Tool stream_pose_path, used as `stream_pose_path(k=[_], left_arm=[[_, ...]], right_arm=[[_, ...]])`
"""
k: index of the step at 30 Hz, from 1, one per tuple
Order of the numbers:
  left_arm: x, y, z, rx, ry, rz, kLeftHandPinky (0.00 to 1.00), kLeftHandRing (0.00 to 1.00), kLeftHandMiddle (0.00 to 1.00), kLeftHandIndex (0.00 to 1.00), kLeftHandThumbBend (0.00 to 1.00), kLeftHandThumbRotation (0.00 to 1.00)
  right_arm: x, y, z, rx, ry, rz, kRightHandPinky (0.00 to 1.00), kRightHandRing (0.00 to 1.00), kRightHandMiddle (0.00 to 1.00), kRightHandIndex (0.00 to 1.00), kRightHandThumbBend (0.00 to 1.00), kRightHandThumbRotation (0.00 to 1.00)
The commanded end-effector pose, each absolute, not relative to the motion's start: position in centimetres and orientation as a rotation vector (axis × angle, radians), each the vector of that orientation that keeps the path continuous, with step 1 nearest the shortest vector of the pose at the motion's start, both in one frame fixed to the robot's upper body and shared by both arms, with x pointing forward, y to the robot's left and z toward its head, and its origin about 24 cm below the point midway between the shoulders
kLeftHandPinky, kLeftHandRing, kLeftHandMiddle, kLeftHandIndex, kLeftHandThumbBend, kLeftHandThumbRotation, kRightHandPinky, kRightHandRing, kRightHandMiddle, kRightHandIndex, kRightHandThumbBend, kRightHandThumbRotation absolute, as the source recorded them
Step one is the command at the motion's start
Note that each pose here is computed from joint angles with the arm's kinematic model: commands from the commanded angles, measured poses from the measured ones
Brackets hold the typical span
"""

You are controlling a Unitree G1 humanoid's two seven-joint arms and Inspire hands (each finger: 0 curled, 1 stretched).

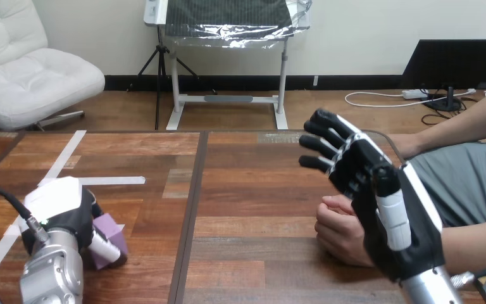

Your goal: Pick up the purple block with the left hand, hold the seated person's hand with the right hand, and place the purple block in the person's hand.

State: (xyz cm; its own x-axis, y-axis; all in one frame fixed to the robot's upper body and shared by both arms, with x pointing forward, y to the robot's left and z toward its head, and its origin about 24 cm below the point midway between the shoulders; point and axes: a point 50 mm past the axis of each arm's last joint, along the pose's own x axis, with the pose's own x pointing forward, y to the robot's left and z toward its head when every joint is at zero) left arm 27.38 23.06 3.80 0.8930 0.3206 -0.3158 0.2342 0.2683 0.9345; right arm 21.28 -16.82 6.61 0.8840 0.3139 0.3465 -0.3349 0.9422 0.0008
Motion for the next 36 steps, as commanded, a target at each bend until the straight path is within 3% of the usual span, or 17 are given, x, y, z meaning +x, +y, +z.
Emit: stream_pose_path(k=[1, 23, 24, 29, 36], left_arm=[[28.4, 22.3, 7.3, 1.284, 0.351, 0.136, 0.12, 0.2, 0.32, 0.44, 0.77, 0.0], [27.2, 20.5, 11.8, 1.197, 0.185, 0.128, 0.1, 0.18, 0.29, 0.44, 0.76, 0.0], [27.1, 20.4, 12.0, 1.192, 0.184, 0.128, 0.16, 0.22, 0.32, 0.44, 0.75, 0.0], [26.7, 20.1, 13.1, 1.171, 0.165, 0.128, 0.24, 0.28, 0.35, 0.45, 0.75, 0.0], [26.2, 19.7, 14.4, 1.15, 0.126, 0.12, 0.18, 0.24, 0.34, 0.45, 0.74, 0.0]], right_arm=[[23.3, -17.7, 8.9, -0.027, -0.464, 0.328, 0.8, 0.86, 0.88, 0.87, 0.87, 0.88], [26.3, -22.2, 10.8, -0.459, -0.495, 0.256, 0.82, 0.88, 0.9, 0.9, 0.9, 0.9], [26.4, -22.5, 10.9, -0.478, -0.491, 0.254, 0.82, 0.89, 0.91, 0.91, 0.91, 0.91], [27.0, -23.8, 11.4, -0.57, -0.493, 0.255, 0.83, 0.9, 0.92, 0.92, 0.91, 0.9], [27.5, -25.4, 12.0, -0.67, -0.468, 0.267, 0.84, 0.91, 0.93, 0.93, 0.92, 0.87]])
